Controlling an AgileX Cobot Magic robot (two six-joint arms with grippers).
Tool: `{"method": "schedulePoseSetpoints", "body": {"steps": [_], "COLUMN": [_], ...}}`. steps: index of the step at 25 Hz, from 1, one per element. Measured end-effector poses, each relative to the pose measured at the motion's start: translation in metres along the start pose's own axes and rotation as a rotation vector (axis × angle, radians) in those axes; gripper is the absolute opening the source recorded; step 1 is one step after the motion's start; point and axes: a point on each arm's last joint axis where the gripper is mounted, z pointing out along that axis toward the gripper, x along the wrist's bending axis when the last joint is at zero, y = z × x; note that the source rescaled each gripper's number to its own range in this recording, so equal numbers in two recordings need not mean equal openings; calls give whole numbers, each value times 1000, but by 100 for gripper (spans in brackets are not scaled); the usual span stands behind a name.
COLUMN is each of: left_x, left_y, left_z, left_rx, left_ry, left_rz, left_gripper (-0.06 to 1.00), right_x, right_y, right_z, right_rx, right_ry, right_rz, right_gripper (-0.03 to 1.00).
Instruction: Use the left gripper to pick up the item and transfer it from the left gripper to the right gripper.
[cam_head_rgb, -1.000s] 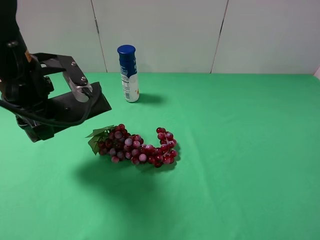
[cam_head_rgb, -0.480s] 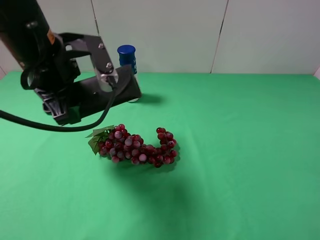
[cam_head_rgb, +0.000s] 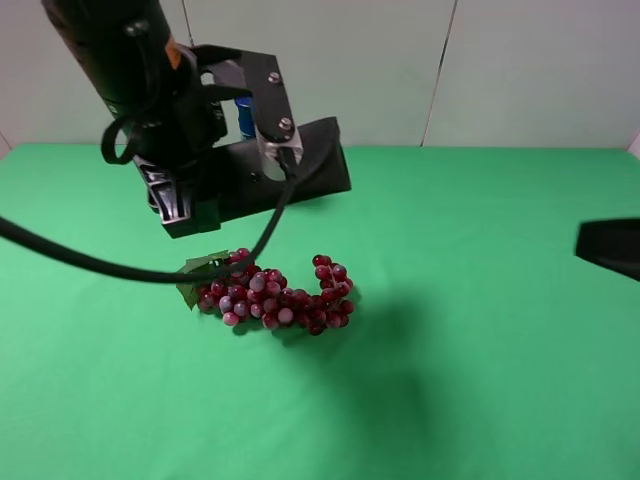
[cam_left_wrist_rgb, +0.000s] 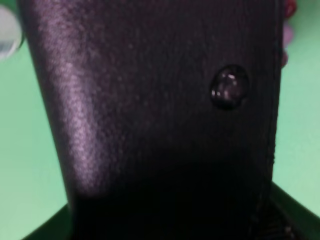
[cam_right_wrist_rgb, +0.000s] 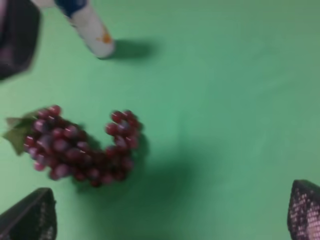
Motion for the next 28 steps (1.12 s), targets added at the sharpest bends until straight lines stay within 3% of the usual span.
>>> {"method": "schedulePoseSetpoints", "body": {"steps": [9,20,28], "left_x": [-3,-7,-12], "left_y": [10,16,22], "left_z": [2,1,8], "left_rx": [-68,-137,-158], "left_ry": [-1,-36,-82], "left_rz": [79,170,200], "left_gripper": [4,3,3], "right_x": [-2,-4,-1], "right_y": [17,22,24], "right_z": [58,115,132], "right_rx": [112,136,126], "right_ry": [169,397,532], "right_rz": [-14,4,-7], "right_gripper": [100,100,100]}}
